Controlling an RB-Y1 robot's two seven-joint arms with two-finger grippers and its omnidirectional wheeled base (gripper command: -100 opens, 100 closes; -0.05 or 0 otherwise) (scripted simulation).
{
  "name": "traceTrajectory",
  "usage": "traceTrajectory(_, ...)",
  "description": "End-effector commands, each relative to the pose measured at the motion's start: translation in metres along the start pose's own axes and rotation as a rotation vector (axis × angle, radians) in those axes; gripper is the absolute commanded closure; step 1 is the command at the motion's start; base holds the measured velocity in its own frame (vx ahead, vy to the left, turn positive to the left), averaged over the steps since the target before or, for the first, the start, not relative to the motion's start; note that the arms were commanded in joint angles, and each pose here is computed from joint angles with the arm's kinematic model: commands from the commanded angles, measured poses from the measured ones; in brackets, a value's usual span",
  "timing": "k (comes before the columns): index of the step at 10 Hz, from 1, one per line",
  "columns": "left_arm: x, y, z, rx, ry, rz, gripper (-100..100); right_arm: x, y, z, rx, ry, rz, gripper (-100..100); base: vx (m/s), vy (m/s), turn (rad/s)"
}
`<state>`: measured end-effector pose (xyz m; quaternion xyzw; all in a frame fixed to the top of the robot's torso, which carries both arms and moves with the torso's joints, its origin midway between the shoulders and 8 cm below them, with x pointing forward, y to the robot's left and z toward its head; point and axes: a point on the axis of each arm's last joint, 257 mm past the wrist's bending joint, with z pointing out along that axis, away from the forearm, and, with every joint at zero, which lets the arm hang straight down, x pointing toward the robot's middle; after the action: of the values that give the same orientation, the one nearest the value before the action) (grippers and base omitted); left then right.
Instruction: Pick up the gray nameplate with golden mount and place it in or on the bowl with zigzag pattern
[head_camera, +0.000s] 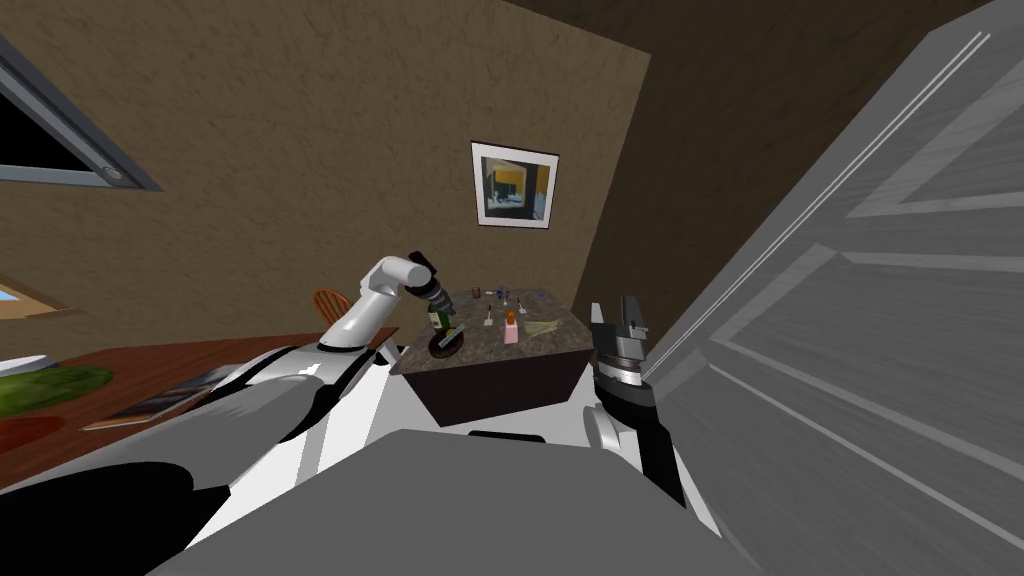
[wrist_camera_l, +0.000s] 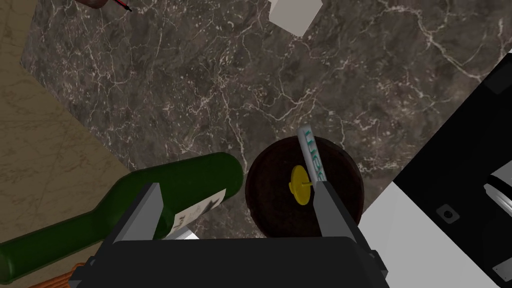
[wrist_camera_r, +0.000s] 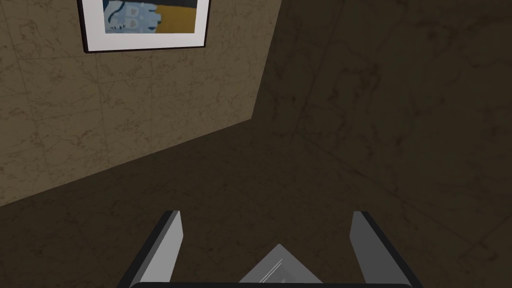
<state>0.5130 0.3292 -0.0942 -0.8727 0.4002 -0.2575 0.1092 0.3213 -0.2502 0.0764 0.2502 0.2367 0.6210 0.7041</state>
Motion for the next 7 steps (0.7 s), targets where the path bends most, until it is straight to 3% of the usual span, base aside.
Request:
traceTrajectory(1,-0.01,-0.003,0.008,-0.022,-0.022,-0.03,-100,0.0,0.0,0.0,0.0,0.0,0.0,0,0.006,0.005,0.005)
traceTrajectory(2,-0.018,-0.003,0.014,-0.038,-0.039,-0.051,-100,0.0,0.0,0.0,0.0,0.0,0.0,0,0.0,0.0,0.0)
traceTrajectory(3,0.016,-0.013,0.015,0.003,0.026,-0.01,-100,0.0,0.0,0.0,0.0,0.0,0.0,0,-0.045,-0.02,0.264)
traceTrajectory(5,0.031,-0.025,0.008,0.016,0.046,0.019,-100,0.0,0.0,0.0,0.0,0.0,0.0,0,-0.06,-0.033,0.051)
traceTrajectory(7,0.028,-0.029,0.011,-0.001,0.033,-0.003,-100,0.0,0.0,0.0,0.0,0.0,0.0,0,-0.007,0.002,-0.012)
